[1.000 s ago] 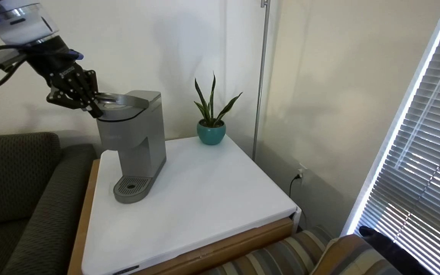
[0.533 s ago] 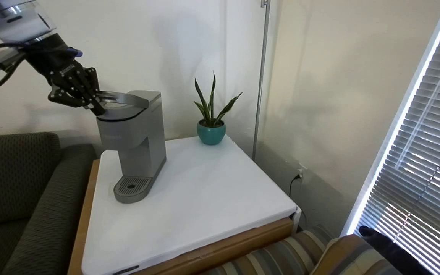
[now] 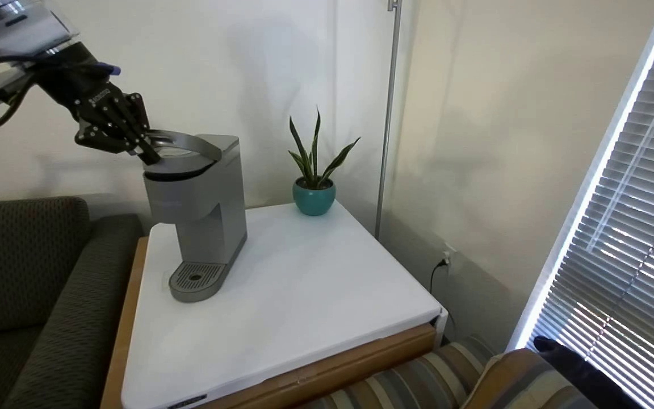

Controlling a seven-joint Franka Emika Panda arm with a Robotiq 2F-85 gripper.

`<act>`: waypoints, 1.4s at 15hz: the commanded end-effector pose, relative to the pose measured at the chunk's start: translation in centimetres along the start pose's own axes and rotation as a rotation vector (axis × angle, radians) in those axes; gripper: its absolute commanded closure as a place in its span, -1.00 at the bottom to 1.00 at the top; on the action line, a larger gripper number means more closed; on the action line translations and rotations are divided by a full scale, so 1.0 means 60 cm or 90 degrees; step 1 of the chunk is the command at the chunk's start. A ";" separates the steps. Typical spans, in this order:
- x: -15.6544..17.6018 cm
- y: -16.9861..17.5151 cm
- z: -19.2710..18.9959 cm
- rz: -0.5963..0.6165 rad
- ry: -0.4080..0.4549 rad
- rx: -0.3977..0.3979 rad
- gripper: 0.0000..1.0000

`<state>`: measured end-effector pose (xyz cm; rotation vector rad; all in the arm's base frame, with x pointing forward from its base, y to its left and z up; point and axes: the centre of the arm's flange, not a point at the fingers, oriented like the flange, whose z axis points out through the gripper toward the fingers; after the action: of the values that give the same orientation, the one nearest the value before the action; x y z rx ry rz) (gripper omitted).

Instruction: Open the grey coffee maker

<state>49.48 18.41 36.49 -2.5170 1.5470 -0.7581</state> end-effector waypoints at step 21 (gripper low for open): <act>0.030 -0.031 -0.019 0.042 -0.012 0.170 1.00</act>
<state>49.92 18.28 39.33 -2.3352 1.4659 -0.8745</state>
